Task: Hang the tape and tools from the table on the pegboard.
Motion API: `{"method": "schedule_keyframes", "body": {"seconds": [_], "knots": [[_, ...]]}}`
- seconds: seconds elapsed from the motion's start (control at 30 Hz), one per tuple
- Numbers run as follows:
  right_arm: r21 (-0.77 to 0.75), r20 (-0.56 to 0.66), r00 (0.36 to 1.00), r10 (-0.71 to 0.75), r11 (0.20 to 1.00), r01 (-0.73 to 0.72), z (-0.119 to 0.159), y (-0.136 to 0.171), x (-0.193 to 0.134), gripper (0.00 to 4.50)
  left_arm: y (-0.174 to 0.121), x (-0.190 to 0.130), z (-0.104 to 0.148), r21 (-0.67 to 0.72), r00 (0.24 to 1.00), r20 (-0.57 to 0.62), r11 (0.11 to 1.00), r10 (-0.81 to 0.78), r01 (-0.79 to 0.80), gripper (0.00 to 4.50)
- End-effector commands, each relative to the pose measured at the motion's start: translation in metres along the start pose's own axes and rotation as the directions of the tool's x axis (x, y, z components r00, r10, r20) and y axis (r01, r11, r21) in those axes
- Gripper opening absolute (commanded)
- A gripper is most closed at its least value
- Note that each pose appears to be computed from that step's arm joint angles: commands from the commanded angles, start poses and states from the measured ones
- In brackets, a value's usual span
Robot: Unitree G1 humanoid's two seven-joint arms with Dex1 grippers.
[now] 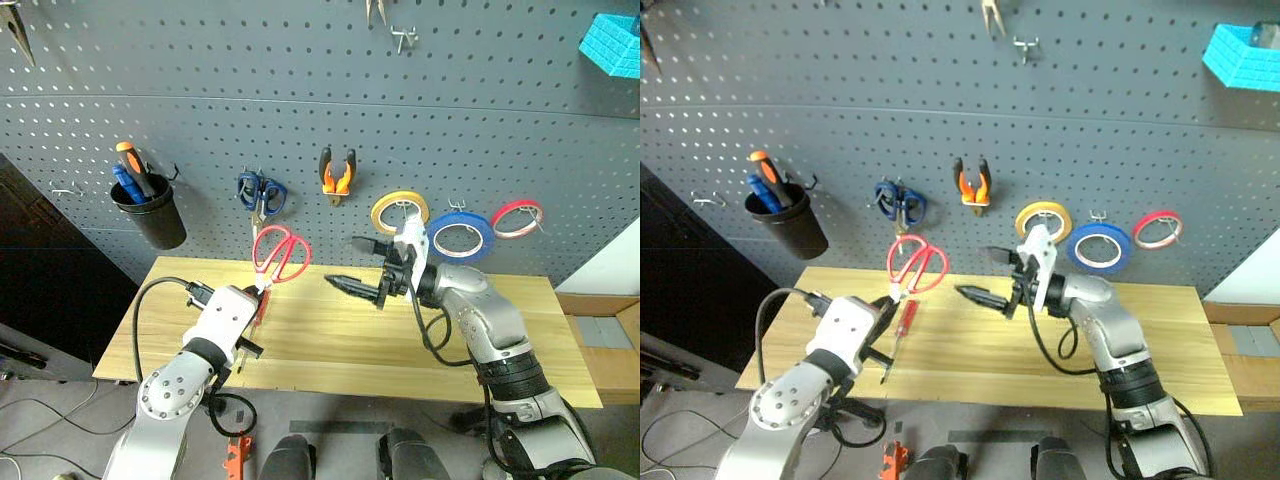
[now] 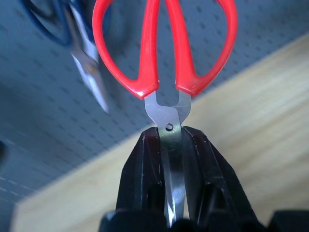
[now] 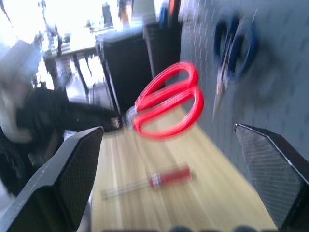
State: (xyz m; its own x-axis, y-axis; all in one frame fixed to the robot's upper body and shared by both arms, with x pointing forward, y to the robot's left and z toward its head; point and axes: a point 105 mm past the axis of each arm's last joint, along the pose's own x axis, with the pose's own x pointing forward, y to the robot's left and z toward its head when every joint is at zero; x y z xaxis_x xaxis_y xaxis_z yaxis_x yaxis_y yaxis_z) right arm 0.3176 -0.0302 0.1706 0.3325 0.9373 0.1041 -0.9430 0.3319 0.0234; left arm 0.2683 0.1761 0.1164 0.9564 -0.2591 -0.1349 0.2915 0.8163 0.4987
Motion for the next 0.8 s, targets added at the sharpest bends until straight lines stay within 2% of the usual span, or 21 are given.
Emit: {"method": "schedule_keyframes", "body": {"seconds": [0.03,0.13,0.47,0.57,0.67,0.8], "knots": [[0.022,0.120,0.993,-0.004,1.000,0.001,0.036,0.004,0.008,4.50,0.021,0.004,0.025,0.083,0.991,0.106,0.993,0.080,-0.089,0.23],[0.035,0.154,0.988,-0.004,0.999,-0.001,0.045,0.005,0.015,4.50,0.033,0.016,0.028,0.085,0.985,0.133,0.989,0.111,-0.123,0.23],[0.008,0.125,0.992,-0.003,1.000,0.002,0.040,0.008,0.016,4.50,0.056,0.029,0.024,0.105,0.982,0.144,0.984,0.126,-0.141,0.23],[0.005,0.122,0.993,-0.007,1.000,0.006,0.039,0.008,0.015,4.50,0.057,0.031,0.020,0.080,0.982,0.134,0.986,0.134,-0.146,0.23],[0.003,0.113,0.993,-0.012,1.000,0.012,0.037,0.008,0.015,4.50,0.059,0.033,0.015,-0.004,0.980,0.114,0.987,0.163,-0.163,0.23],[-0.005,0.097,0.995,-0.025,1.000,0.026,0.032,0.006,0.014,4.50,0.047,0.039,0.007,-0.050,0.989,0.073,0.991,0.131,-0.128,0.23]]}}
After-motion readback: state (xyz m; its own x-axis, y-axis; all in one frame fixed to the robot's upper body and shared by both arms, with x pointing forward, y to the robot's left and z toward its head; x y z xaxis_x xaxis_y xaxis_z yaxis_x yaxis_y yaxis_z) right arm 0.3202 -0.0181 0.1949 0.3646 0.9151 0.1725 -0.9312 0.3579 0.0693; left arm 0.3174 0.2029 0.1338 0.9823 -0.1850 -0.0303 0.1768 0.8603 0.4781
